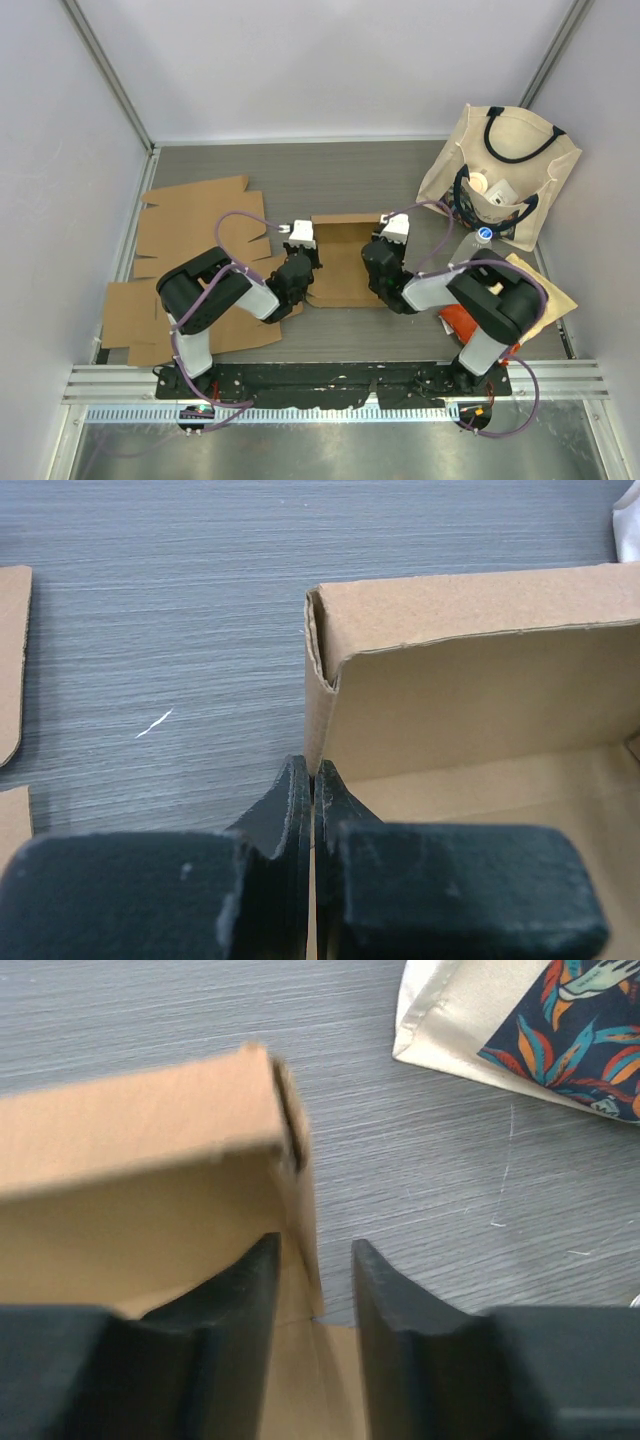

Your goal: Fold the paper box

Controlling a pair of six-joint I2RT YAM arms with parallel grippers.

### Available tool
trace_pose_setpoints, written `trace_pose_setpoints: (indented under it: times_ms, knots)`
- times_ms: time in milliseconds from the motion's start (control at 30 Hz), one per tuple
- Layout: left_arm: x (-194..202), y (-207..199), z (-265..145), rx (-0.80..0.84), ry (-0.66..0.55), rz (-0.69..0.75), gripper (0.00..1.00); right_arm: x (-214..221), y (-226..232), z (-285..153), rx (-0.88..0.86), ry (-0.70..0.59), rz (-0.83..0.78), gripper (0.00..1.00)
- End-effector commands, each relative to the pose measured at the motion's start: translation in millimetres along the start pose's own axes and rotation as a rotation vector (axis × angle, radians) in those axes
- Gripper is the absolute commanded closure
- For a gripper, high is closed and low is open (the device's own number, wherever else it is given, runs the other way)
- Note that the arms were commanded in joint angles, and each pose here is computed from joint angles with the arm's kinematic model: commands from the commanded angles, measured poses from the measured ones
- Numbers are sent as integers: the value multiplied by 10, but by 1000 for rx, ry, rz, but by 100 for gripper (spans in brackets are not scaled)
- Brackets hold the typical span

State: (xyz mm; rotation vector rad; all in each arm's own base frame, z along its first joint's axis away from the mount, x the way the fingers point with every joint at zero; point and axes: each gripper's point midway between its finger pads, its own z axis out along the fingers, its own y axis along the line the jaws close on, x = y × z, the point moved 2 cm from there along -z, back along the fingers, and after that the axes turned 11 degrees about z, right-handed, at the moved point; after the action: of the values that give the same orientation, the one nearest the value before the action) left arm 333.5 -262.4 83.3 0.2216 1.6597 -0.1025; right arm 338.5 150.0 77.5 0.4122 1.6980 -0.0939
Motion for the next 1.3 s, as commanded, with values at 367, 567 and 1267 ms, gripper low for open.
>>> trace_pose_setpoints:
  times_ms: [367, 567, 1267]
  knots:
    - [-110, 66, 48, -71, -14, 5, 100, -519, -274, -518, -352, 295, 166, 32]
    - [-92, 55, 33, -64, 8, -6, 100, -204, -489, -567, -255, 641, 185, 32]
    - [-126, 126, 2, -90, 21, 9, 100, 540, -605, -1207, -107, 1045, 378, 58]
